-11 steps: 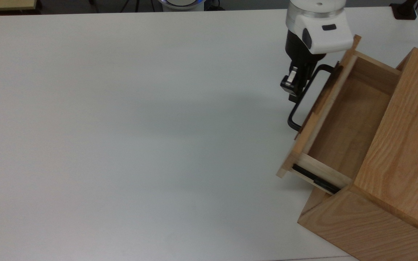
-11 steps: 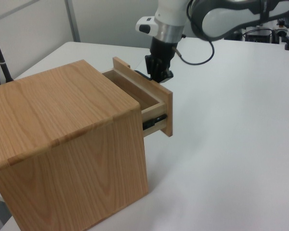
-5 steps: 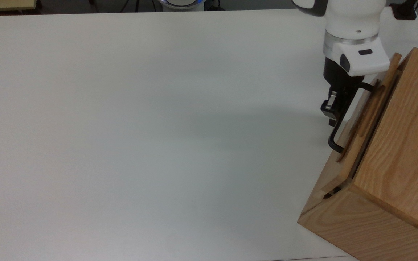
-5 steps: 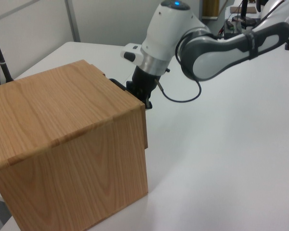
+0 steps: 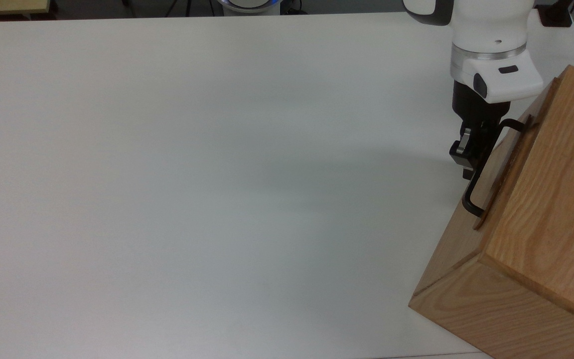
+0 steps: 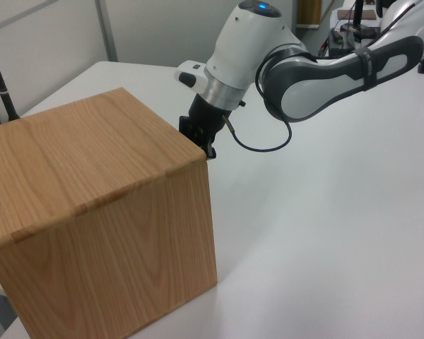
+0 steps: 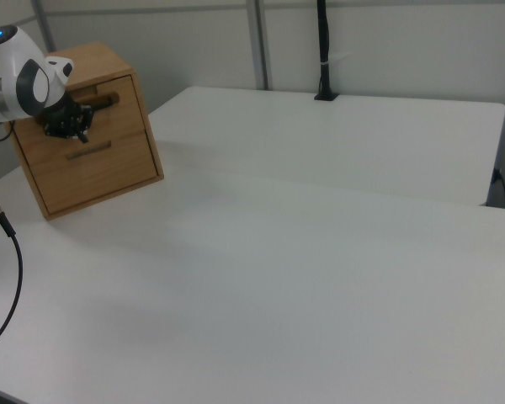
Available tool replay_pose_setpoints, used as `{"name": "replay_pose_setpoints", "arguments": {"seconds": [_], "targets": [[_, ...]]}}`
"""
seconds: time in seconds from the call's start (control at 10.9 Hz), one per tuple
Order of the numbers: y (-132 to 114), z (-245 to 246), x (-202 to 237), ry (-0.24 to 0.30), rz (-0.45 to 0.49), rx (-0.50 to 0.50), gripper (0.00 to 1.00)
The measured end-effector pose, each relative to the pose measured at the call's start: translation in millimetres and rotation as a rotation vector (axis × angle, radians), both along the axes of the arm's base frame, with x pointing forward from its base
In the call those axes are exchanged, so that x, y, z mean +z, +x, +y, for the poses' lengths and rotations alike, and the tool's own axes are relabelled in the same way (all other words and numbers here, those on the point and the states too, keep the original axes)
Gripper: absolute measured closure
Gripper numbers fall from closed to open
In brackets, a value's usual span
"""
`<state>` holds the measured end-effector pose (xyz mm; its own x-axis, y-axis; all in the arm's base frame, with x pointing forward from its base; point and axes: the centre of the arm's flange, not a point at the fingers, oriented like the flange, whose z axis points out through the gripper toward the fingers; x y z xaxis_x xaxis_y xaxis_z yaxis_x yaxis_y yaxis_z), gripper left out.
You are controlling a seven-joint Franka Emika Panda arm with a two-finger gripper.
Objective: Close the drawer by sliding it
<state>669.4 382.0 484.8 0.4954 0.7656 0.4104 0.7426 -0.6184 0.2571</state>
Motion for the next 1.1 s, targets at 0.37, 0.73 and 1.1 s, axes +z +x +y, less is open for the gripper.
{"name": "replay_pose_setpoints", "arguments": {"seconds": [0.37,0.73,1.1], "targets": [[1.0,-2.8,4.3,0.042,0.009,-0.081,1.00],[-15.6,-64.0,72.4,0.057,0.053,-0.169,0.95],[-64.8,-206.8,120.2,-0.041,0.351,-0.361,0.74]]}}
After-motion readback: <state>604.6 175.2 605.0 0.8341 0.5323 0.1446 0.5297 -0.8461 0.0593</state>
